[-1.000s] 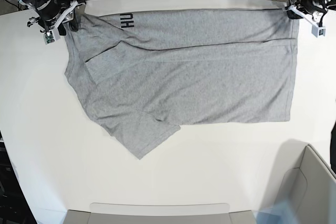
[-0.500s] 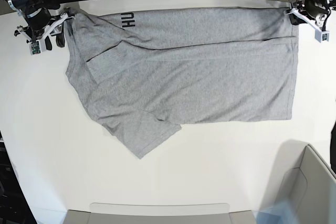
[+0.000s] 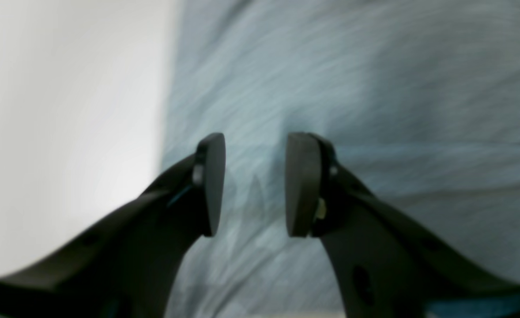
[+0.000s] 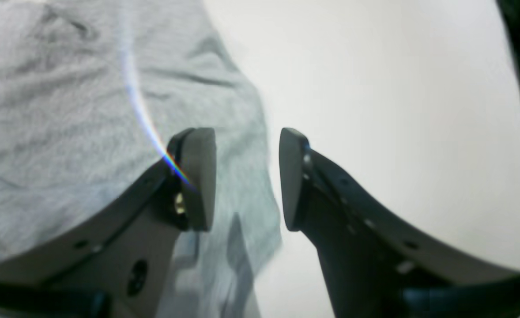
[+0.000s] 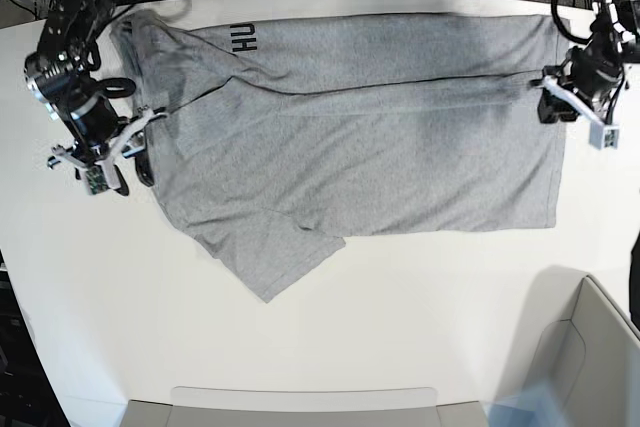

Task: Fold the T-shirt properly
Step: 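Move both grippers to the shirt's hem corners and grasp them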

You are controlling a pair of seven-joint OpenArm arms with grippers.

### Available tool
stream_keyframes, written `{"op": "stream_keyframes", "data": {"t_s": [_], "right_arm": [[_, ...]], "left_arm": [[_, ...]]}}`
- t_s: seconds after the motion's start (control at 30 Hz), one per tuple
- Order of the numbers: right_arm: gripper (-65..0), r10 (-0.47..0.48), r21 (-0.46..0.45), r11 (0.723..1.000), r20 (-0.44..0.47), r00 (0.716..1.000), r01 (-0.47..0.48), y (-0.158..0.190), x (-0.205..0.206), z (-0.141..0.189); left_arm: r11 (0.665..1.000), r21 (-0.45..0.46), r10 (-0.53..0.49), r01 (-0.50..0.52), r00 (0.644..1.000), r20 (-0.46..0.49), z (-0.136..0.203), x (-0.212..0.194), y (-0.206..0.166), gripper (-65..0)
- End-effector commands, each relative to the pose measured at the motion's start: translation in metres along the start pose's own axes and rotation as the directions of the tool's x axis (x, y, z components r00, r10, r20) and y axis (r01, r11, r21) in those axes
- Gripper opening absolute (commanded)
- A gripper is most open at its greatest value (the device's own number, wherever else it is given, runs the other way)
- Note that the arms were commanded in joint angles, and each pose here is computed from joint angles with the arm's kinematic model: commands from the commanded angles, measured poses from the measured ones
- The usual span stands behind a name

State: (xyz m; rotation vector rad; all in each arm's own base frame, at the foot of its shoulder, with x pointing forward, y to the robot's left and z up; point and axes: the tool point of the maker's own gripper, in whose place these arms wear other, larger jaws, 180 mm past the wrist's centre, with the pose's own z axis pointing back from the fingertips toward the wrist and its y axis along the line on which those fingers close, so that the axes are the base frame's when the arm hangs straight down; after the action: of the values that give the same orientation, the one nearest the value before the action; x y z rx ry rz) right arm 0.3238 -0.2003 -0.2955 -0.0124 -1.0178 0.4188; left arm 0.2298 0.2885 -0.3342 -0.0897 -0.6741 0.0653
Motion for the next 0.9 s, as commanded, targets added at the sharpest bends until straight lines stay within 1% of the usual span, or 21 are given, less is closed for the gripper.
{"op": "stream_keyframes", "data": {"t_s": [0.0,0.07,0.17,0.3,0.4,0.5,0.63,0.7,0.77,0.87], "right_arm": [[-41.0,0.021,-0.015,1.0,0.04,0.999,-0.02,-0.008,0.018,-0.009],[-41.0,0.024,-0.004,1.0,-0.013,1.0,-0.024,-0.01,0.013,-0.034],[-41.0,-0.009,0.009,1.0,-0.078,0.997,0.01,-0.014,0.005,-0.07],[-41.0,-0.041,0.02,0.999,-0.182,0.982,0.045,-0.02,-0.016,-0.098],[-41.0,-0.054,0.032,0.997,-0.25,0.967,0.064,-0.018,-0.037,-0.108],[-41.0,-0.041,0.03,0.998,-0.295,0.955,0.053,-0.014,-0.053,-0.104],[-41.0,-0.014,0.028,0.999,-0.325,0.945,0.024,-0.003,-0.079,-0.083],[-41.0,0.009,0.021,1.0,-0.318,0.948,-0.002,0.001,-0.082,-0.069],[-41.0,0.023,0.025,1.0,-0.305,0.952,-0.016,0.015,-0.084,-0.055],[-41.0,0.041,0.022,0.999,-0.278,0.96,-0.037,0.027,-0.08,-0.039]], "left_arm": [[0.999,-0.019,-0.034,0.035,0.999,0.033,-0.001,0.014,-0.008,-41.4],[0.997,-0.057,-0.052,0.055,0.997,0.051,-0.008,0.025,-0.024,-41.4],[0.993,-0.101,-0.05,0.057,0.996,0.071,-0.015,0.032,-0.043,-41.4],[0.991,-0.126,-0.029,0.037,0.997,0.071,-0.018,0.028,-0.053,-41.4],[0.991,-0.128,-0.019,0.027,0.998,0.061,-0.021,0.025,-0.052,-41.4],[0.992,-0.123,-0.004,0.009,0.999,0.042,-0.025,0.019,-0.049,-41.4],[0.993,-0.119,0.0,0.004,0.999,0.037,-0.025,0.018,-0.046,-41.4],[0.993,-0.118,0.001,0.004,0.999,0.038,-0.025,0.018,-0.045,-41.4],[0.993,-0.118,0.001,0.004,0.999,0.038,-0.025,0.018,-0.045,-41.4],[0.993,-0.12,-0.001,0.005,0.999,0.036,-0.026,0.018,-0.046,-41.4]]}}
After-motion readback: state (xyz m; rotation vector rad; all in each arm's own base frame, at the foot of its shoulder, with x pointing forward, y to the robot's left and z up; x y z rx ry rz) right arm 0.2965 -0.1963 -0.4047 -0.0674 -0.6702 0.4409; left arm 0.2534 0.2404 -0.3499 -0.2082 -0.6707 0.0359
